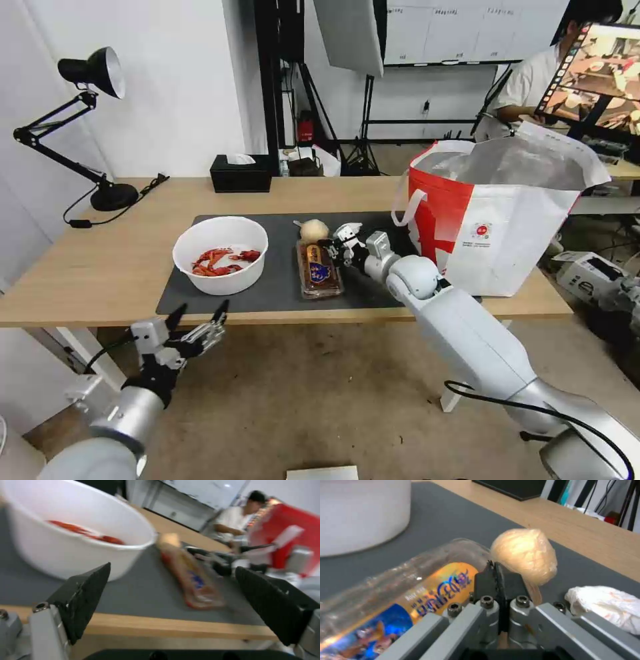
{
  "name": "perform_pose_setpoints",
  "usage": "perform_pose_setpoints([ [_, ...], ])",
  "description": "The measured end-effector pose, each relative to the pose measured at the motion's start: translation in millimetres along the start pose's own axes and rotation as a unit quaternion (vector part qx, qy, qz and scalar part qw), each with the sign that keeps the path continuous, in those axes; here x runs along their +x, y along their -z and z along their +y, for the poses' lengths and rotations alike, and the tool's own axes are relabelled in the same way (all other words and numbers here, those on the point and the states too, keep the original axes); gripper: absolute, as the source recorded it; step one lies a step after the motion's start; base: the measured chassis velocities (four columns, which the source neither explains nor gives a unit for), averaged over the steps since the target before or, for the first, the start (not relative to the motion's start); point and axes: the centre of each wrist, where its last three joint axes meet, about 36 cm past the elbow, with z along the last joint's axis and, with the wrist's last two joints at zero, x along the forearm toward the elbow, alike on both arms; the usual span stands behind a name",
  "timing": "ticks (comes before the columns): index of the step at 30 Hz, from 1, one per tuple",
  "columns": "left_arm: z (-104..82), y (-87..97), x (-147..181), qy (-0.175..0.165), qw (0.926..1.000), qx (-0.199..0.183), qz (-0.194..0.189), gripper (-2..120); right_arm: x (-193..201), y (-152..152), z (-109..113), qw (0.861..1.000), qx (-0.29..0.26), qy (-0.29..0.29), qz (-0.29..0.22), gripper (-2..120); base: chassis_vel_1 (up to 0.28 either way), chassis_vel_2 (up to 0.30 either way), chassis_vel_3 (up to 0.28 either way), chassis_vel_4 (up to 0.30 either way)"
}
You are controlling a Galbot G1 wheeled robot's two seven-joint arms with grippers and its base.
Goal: Pick up the trash from the table and place it into the takeout bag.
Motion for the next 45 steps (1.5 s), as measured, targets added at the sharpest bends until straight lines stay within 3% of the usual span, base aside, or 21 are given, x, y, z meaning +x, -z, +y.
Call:
perform_pose_setpoints([
  [2, -1.3, 5.8, -3.2, -0.017, 0.9998, 0.012, 0.008, 100, 1.4, 0.6, -0.4, 1.0, -0.002, 0.001, -0.002, 0, 0.0, 0.0, 0.0, 0.0],
  [4, -7.5, 16.6, -10.0, -0.046, 0.9971, 0.051, 0.031, 100, 3.2, 0.3, -0.8, 1.0, -0.006, 0.002, -0.004, 0, 0.0, 0.0, 0.0, 0.0],
  [10, -15.6, 29.0, -18.2, -0.054, 0.9878, 0.126, 0.074, 100, -2.7, -2.5, 2.7, 1.0, -0.009, 0.02, -0.002, 0, 0.0, 0.0, 0.0, 0.0],
  [22, 22.5, 30.4, -78.8, -0.033, 0.9887, 0.11, 0.096, 100, -17.3, 5.8, 5.0, 0.999, -0.001, 0.036, -0.006, 0, 0.0, 0.0, 0.0, 0.0],
  [27, 20.8, 25.2, -93.6, -0.04, 0.9871, 0.119, 0.099, 100, -17.6, 8.0, 5.1, 0.999, 0.0, 0.036, -0.007, 0, 0.0, 0.0, 0.0, 0.0],
  [32, 14.6, 13.3, -114.4, -0.02, 0.9858, 0.119, 0.117, 100, -17.1, 6.0, 3.8, 0.999, 0.003, 0.033, -0.003, 0, 0.0, 0.0, 0.0, 0.0],
  [39, 14.0, 4.1, -131.9, -0.02, 0.9836, 0.122, 0.131, 100, -15.6, 6.3, 0.1, 1.0, 0.011, 0.028, 0.001, 0, 0.0, 0.0, 0.0, 0.0],
  [45, 5.9, 2.9, -155.3, -0.032, 0.9771, 0.135, 0.161, 100, -10.5, 6.7, -6.2, 1.0, 0.016, 0.021, 0.003, 0, 0.0, 0.0, 0.0, 0.0],
])
